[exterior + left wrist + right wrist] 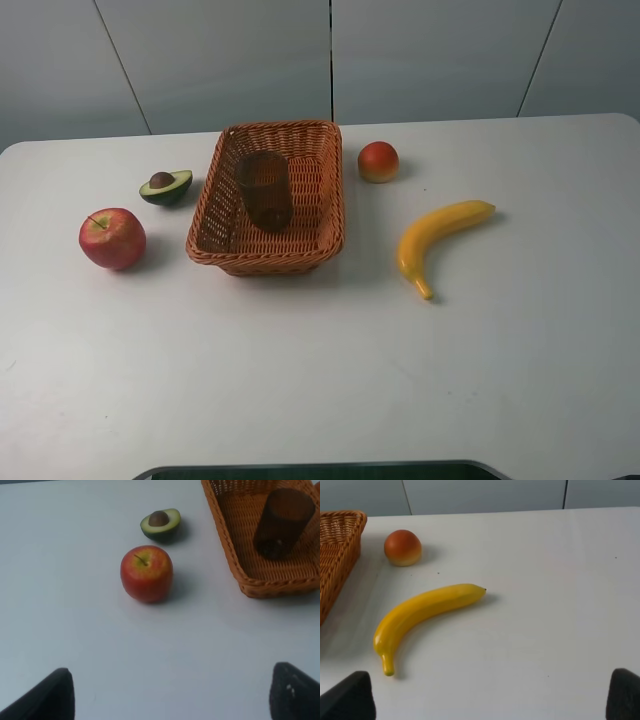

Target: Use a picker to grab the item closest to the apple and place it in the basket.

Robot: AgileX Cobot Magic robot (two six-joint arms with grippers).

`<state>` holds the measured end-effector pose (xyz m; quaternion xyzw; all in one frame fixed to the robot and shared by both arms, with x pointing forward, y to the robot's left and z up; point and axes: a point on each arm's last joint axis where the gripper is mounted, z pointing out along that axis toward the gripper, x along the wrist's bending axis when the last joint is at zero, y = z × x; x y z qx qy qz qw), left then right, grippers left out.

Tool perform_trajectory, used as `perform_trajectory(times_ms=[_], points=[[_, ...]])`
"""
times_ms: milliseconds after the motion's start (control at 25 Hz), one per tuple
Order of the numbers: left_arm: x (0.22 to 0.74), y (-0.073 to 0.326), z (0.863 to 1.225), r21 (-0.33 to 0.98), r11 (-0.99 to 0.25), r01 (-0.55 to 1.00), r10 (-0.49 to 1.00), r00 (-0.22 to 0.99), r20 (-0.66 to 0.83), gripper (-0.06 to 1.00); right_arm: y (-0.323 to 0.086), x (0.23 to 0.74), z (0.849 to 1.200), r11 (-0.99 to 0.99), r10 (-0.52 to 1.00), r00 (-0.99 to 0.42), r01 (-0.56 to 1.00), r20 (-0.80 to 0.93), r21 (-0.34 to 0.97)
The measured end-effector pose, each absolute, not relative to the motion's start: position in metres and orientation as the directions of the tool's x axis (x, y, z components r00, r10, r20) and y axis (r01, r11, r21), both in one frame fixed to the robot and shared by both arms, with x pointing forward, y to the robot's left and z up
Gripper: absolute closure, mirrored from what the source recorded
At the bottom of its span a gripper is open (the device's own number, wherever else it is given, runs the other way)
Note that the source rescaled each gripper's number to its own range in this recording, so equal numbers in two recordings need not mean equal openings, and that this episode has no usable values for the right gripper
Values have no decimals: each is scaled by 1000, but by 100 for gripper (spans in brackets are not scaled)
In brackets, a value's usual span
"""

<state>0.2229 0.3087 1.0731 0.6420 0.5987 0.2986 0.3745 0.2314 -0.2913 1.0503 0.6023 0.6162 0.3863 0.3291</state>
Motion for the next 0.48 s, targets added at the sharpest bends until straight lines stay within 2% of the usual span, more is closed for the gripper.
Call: perform_trajectory(times_ms=[200, 480], points=[[223, 309, 1058, 845, -6, 535, 993, 103, -58, -6, -291, 231, 1050, -24, 997, -58, 488, 60, 872], [224, 310, 1058, 861, -11, 509, 993, 103, -49, -6, -291, 231, 1050, -24, 997, -58, 488, 60, 872]])
